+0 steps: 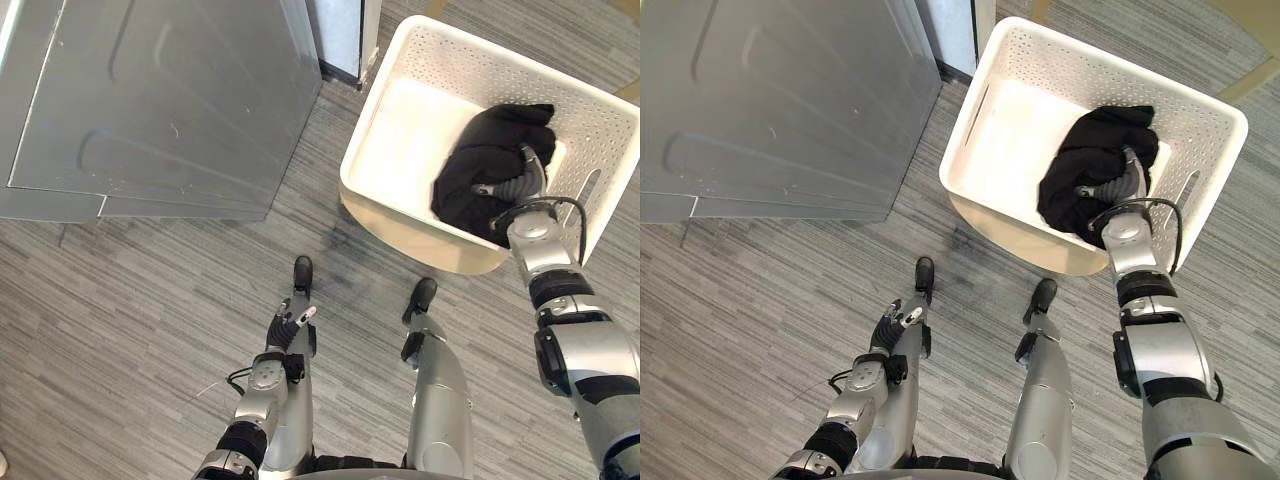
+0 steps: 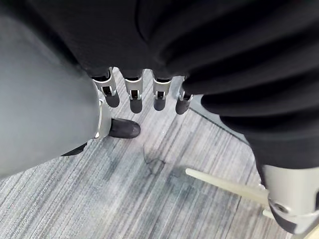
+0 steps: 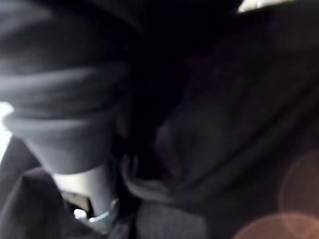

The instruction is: Pick up the laundry basket with both hands and put the clothes into the washing machine.

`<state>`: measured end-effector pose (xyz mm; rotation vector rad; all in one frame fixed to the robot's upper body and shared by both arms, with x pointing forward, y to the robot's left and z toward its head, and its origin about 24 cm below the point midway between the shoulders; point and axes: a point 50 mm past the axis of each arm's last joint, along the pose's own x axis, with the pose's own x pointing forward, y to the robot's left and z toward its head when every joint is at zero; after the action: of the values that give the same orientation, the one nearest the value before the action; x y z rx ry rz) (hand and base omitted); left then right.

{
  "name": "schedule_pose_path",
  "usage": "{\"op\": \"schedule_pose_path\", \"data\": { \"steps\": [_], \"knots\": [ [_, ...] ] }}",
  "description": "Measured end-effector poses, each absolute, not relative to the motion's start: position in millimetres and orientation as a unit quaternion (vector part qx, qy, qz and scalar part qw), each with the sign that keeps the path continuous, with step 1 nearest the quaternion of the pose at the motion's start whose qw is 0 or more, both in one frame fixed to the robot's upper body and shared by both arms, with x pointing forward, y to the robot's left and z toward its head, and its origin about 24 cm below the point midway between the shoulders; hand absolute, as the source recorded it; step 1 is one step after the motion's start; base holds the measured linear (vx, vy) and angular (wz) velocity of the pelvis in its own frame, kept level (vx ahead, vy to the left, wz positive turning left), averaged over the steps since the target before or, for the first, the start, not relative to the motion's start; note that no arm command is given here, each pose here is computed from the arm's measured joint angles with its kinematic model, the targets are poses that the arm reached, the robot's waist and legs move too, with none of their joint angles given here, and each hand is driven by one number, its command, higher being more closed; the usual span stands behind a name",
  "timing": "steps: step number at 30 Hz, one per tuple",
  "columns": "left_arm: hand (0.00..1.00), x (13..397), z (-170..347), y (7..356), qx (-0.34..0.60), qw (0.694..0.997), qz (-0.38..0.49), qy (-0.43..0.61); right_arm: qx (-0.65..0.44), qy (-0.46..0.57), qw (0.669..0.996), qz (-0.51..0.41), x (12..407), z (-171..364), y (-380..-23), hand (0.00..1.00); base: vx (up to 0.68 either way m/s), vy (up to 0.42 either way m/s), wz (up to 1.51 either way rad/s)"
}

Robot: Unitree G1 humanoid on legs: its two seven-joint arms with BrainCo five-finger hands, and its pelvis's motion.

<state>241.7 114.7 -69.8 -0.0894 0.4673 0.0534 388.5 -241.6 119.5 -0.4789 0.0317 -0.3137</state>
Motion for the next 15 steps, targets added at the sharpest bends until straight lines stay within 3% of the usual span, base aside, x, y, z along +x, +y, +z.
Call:
{"op": "schedule_pose_path", "data": {
  "steps": [7,15],
  "knots": [
    [0.0,236.9,-78.4,114.7,-0.046,0.965,0.032,0.258,-0.192,0.131,0.968,-0.095,365.7,44.2,-209.1,1.0,0.04,-0.045,0.01],
    [0.0,202.0,-106.4,131.0,0.007,0.947,0.023,0.321,-0.077,0.194,0.964,-0.167,347.8,18.4,-230.6,1.0,0.02,-0.006,0.1]
  ]
}}
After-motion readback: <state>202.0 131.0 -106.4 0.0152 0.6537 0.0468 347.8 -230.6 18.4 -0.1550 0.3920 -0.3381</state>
